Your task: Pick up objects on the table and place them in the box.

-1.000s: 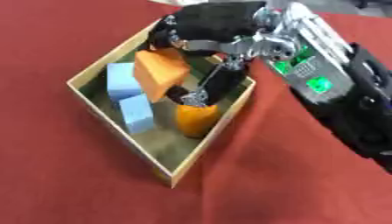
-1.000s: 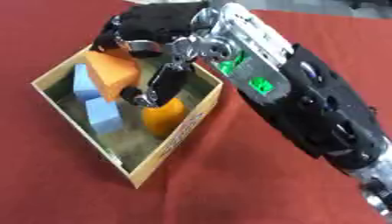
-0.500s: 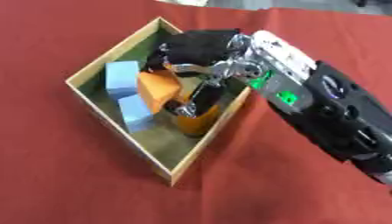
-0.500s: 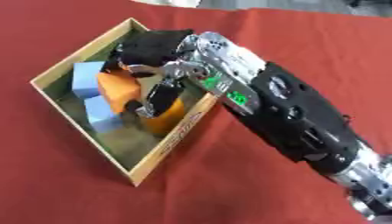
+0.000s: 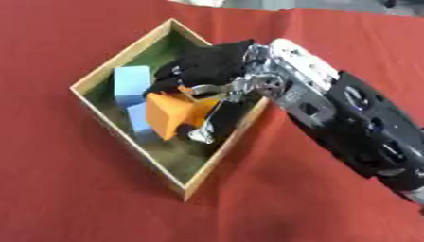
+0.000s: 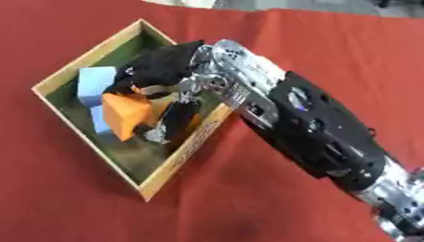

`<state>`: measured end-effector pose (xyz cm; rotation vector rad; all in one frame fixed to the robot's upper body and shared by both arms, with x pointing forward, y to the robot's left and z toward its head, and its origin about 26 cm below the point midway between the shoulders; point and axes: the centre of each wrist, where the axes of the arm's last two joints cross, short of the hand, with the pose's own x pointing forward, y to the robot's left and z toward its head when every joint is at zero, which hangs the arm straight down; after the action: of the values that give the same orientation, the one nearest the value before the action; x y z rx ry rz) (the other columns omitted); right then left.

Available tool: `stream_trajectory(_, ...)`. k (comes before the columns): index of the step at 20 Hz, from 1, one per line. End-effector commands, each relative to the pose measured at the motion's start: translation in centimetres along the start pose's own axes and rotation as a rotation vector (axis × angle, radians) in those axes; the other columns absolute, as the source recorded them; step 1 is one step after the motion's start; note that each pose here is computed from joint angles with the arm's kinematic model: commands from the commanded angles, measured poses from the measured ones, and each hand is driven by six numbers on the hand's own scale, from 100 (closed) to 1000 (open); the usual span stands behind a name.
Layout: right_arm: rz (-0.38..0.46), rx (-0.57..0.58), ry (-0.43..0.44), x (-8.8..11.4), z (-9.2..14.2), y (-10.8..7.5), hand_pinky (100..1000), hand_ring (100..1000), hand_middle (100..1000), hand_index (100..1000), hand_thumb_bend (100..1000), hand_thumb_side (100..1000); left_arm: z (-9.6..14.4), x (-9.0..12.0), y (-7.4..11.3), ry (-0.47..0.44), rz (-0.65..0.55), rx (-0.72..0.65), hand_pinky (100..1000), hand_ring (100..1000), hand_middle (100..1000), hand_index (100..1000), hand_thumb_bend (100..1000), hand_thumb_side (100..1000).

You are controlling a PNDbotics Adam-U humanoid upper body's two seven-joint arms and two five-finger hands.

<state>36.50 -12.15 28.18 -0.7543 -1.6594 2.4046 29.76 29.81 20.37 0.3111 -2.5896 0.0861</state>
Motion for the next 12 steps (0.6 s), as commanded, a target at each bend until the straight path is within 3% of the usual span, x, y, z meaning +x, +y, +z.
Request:
stream_trajectory(1,0.026,-0.07,0.023,-0.2,1.9,-1.6,921,1000,870,1000,100,605,-0.3,0.5,0.0,-0.019,-0.001,-0.005,939,793,699,851,162,780)
stream_trajectory(2,0.023,-0.094,0.029,-0.2,2.4,-1.9,920,999,867,1000,100,640,-0.3,0.5,0.0,-0.019,-0.001,-0.005,939,793,699,851,166,779)
stream_trajectory(3,0.018,-0.117,0.034,-0.1,3.0,-2.1,920,998,865,1000,100,569,-0.3,0.5,0.0,-0.018,-0.001,-0.005,939,793,699,851,162,780)
stream_trajectory(5,0.005,-0.162,0.045,0.0,4.0,-2.7,918,994,860,1000,100,553,-0.3,0.5,0.1,-0.016,-0.002,-0.005,939,793,699,852,162,780)
stream_trajectory(6,-0.002,-0.193,0.053,0.1,4.7,-3.0,916,991,851,1000,100,453,-0.3,0.5,0.1,-0.016,-0.002,-0.005,939,793,700,851,162,780)
stream_trajectory(8,-0.026,-0.254,0.073,0.2,6.1,-3.7,914,987,841,998,100,377,-0.3,0.5,0.1,-0.017,-0.003,-0.003,938,793,699,851,162,779)
stream_trajectory(9,-0.045,-0.293,0.088,0.3,6.9,-4.0,910,981,830,994,100,250,-0.3,0.5,0.1,-0.018,-0.004,-0.002,938,793,699,851,163,778)
stream_trajectory(10,-0.065,-0.338,0.105,0.3,7.9,-4.3,906,977,823,990,100,181,-0.3,0.4,0.2,-0.018,-0.005,0.001,938,793,700,851,162,778)
stream_trajectory(12,-0.103,-0.437,0.141,0.6,9.8,-4.9,898,965,807,981,100,100,-0.3,0.4,0.2,-0.017,-0.007,0.004,938,793,699,851,163,778)
